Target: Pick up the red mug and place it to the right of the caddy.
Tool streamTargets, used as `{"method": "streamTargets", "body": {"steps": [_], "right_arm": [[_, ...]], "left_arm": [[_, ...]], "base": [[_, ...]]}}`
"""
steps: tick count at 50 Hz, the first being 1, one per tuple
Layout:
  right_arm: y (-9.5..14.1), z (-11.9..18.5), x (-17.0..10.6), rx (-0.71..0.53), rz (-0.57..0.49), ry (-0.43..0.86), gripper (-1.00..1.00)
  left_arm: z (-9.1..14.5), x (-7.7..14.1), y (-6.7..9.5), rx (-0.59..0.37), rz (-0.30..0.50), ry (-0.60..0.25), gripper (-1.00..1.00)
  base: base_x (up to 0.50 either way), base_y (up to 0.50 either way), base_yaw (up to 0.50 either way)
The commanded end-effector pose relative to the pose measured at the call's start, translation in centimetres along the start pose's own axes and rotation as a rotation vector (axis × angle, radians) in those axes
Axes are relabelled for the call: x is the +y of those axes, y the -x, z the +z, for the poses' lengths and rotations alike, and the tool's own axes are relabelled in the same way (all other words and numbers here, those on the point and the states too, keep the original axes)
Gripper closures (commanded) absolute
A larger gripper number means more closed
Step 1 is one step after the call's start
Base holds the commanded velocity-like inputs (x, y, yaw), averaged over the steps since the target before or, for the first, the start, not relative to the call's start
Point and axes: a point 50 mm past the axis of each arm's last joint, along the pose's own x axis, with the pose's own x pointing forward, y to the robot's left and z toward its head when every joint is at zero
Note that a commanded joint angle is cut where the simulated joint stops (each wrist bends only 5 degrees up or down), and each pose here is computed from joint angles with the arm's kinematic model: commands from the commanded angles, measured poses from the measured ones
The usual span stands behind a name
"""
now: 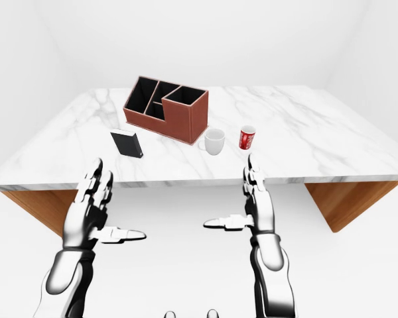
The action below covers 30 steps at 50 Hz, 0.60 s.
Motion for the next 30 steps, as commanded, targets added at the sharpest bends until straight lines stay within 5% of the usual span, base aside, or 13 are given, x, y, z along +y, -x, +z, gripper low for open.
{"method": "streamTargets", "body": {"steps": [1, 30], "right_arm": [[1.2, 2.4, -0.3, -0.091, 0.004, 0.013, -1.0], [3.3, 4.3, -0.1, -0.153, 0.057, -0.008, -1.0]], "left_arm": [[3.0, 0.2, 1.8, -0.102, 0.0, -0.015, -1.0], [5.1, 0.4, 3.3, -0.167, 0.0, -0.029, -1.0]], "base": [[0.0, 0.0, 0.0], [0.0, 0.0, 0.0]]}}
